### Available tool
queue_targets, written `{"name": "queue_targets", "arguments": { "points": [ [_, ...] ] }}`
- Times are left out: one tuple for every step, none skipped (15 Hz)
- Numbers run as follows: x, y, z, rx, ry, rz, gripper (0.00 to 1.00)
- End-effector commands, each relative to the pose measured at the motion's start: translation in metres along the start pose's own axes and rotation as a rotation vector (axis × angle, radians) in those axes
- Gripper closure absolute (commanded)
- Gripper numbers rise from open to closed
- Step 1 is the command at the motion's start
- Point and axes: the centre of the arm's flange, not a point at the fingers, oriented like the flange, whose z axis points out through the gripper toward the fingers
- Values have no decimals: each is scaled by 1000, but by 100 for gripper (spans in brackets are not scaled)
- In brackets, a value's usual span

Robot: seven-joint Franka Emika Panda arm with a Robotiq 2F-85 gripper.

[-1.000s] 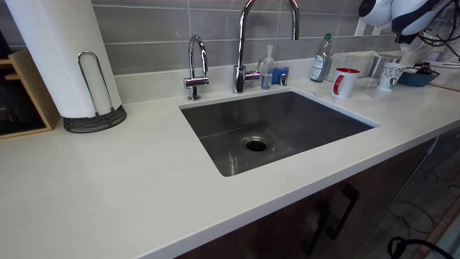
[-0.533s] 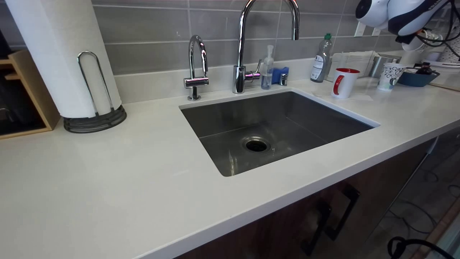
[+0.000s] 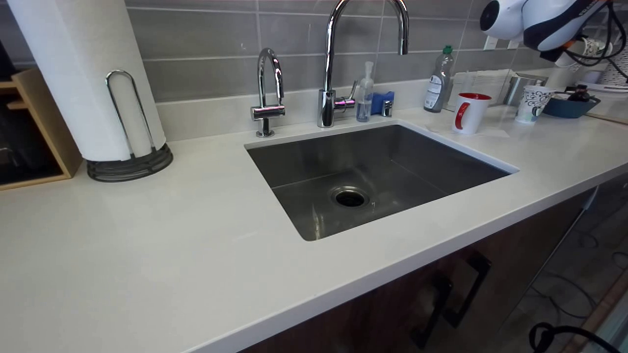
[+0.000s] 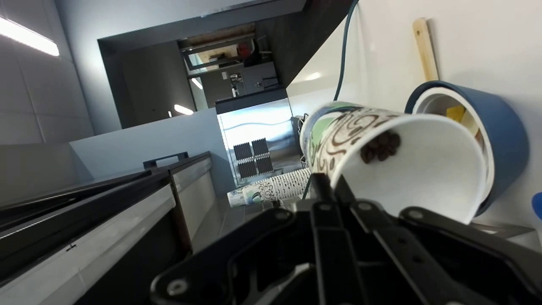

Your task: Pick the white paper cup on the left and pour its contents into the white paper cup on the right

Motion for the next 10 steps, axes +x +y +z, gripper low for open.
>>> {"name": "queue_targets", "arguments": {
  "points": [
    [8, -10, -2, -64, 22, 33, 99],
    [10, -12, -3, -68, 26, 33, 99],
    [11, -14, -4, -75, 28, 39, 99],
    [14, -16, -5, -78, 34, 41, 99],
    [16, -17, -5, -82, 44, 47, 99],
    [18, -19, -6, -92, 49, 53, 99],
    [20, -20, -7, -95, 55, 54, 99],
    [22, -22, -7, -99, 60, 55, 99],
    [23, -25, -7, -107, 65, 58, 99],
    [24, -27, -7, -109, 71, 51, 99]
  ]
}}
